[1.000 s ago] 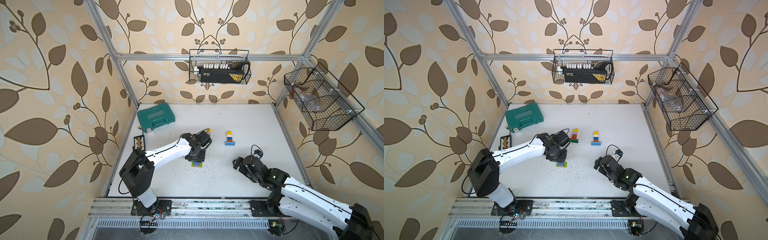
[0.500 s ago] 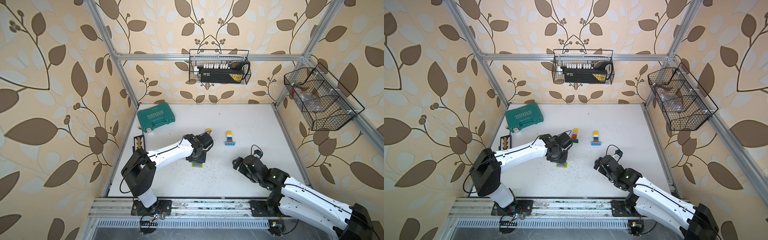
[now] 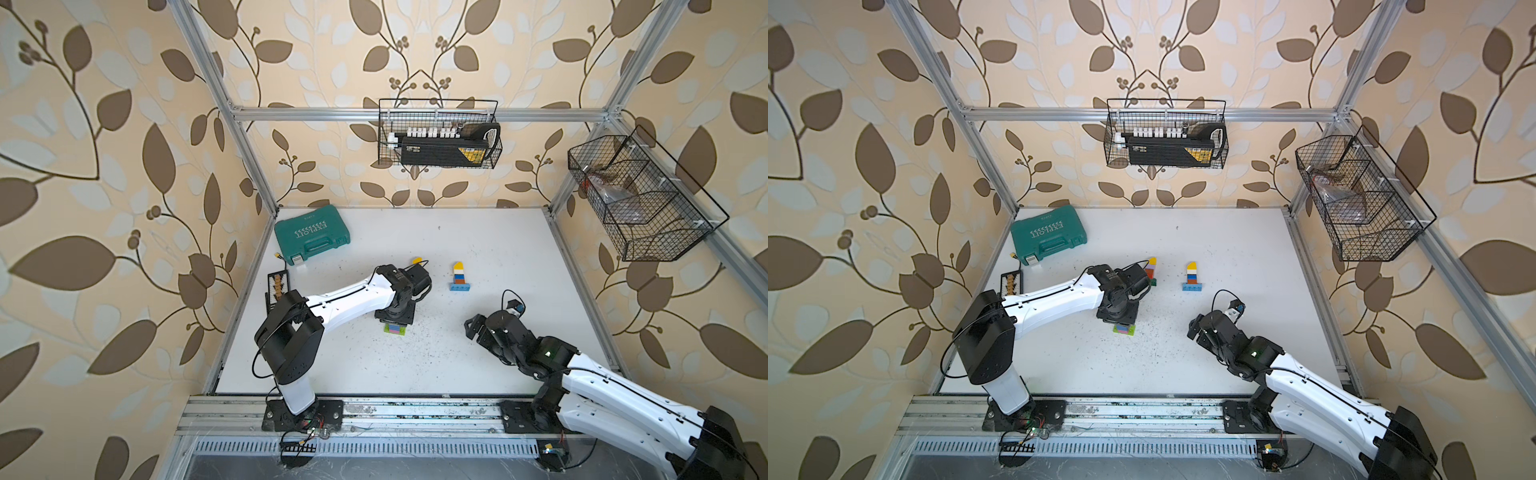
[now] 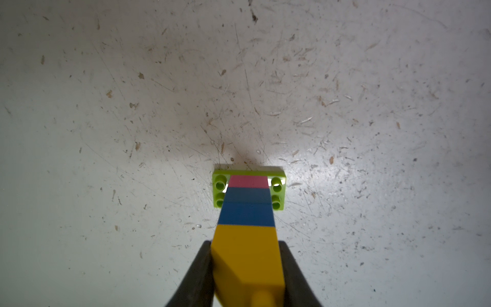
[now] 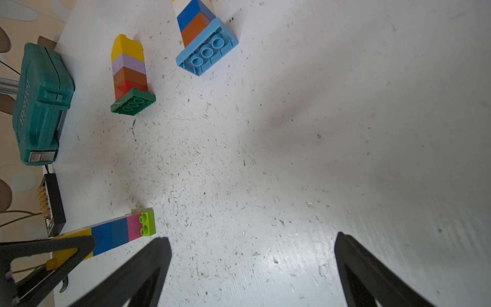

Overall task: Assemble the number 1 with lego
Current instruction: Assemble the lego brick with the lego brick.

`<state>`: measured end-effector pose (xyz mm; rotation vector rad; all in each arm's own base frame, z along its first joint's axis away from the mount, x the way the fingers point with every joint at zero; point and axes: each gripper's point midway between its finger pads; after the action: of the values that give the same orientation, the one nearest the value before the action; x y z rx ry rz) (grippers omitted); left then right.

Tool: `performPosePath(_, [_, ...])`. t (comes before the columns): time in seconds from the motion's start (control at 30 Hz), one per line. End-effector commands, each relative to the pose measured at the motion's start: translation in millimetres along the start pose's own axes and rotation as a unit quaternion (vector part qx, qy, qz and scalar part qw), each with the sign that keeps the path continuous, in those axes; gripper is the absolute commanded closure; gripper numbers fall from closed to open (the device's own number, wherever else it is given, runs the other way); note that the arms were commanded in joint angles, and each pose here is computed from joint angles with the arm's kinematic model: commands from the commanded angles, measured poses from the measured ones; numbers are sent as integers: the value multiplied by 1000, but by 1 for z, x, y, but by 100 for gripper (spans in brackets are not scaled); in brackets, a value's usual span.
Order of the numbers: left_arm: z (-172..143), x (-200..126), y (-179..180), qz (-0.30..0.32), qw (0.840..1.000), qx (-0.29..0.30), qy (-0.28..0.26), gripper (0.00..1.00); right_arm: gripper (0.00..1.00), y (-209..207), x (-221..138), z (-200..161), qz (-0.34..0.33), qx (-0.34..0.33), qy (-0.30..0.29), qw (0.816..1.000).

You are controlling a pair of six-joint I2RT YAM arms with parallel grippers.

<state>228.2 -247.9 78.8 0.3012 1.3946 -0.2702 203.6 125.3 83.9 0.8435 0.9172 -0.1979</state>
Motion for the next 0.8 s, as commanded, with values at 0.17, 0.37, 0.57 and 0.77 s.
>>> performPosePath(0.17, [-28, 47, 0, 8, 996, 15, 86, 93, 1, 11, -4, 2, 14, 1, 0, 1000])
performPosePath(0.37, [-32, 57, -3, -27, 994, 8, 105, 94, 1, 11, -4, 2, 17, 4, -1, 1000])
performPosePath(0.57, [-33, 65, -5, -22, 993, 12, 119, 94, 1, 10, -4, 3, 16, 4, -3, 1000])
performPosePath(0.77, [-31, 58, 1, -9, 994, 8, 109, 94, 1, 11, -3, 4, 15, 4, -5, 1000])
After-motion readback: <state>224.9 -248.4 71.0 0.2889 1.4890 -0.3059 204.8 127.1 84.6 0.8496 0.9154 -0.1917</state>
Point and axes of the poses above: each gripper's point midway between its finger pads, its own x axis out along the fingers, its own y axis along the line the jaws close on, z = x × y, and after that the axes turned 10 degrees about x, right-handed
